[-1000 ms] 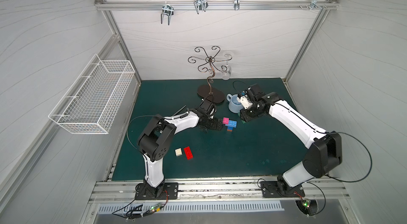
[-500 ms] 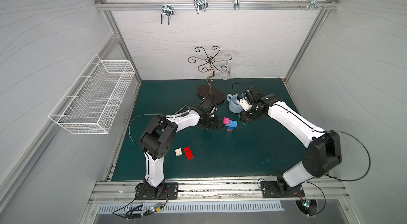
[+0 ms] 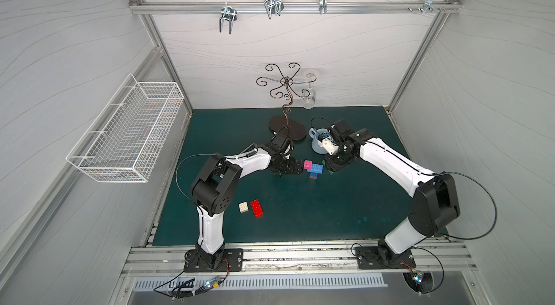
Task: Assemble a spoon with lego
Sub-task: Adjust the lego brick at the center of the board.
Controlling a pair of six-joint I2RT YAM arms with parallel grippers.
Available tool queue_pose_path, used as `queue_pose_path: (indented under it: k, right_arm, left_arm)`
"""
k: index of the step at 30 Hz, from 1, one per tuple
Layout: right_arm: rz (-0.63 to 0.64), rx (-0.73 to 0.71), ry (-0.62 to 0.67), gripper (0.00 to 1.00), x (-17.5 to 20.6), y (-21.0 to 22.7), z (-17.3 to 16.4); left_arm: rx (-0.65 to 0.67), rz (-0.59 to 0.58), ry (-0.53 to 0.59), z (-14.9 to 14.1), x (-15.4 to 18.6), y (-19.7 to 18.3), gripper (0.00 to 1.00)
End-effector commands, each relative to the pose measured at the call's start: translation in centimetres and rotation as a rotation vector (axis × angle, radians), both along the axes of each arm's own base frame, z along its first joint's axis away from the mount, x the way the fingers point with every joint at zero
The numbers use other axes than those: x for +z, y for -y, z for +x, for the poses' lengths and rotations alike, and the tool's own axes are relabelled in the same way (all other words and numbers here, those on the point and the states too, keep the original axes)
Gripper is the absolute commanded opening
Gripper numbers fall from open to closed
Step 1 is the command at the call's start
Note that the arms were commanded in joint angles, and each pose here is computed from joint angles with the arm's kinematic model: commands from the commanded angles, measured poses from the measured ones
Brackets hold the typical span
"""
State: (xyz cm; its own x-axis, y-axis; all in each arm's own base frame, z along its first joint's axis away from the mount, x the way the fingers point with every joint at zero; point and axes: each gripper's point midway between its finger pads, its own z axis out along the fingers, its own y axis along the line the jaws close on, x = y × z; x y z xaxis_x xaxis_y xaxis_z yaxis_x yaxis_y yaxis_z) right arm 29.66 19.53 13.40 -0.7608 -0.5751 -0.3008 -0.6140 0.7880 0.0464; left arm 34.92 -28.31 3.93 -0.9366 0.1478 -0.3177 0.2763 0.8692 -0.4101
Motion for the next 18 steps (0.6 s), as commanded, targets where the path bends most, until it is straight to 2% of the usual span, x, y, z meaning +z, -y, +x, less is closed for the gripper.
queue_pose_path:
  k: [1, 18]
  right_arm:
    - [-0.024, 0.012, -0.020, 0.23, -0.1, 0.1, -0.3]
    - [-0.026, 0.007, 0.009, 0.23, 0.5, 0.5, -0.1]
  left_arm:
    - [-0.005, -0.019, 0.021, 0.5, 0.8, 0.0, 1.00]
    - [0.036, -0.005, 0.066, 1.1, 3.4, -2.9, 1.00]
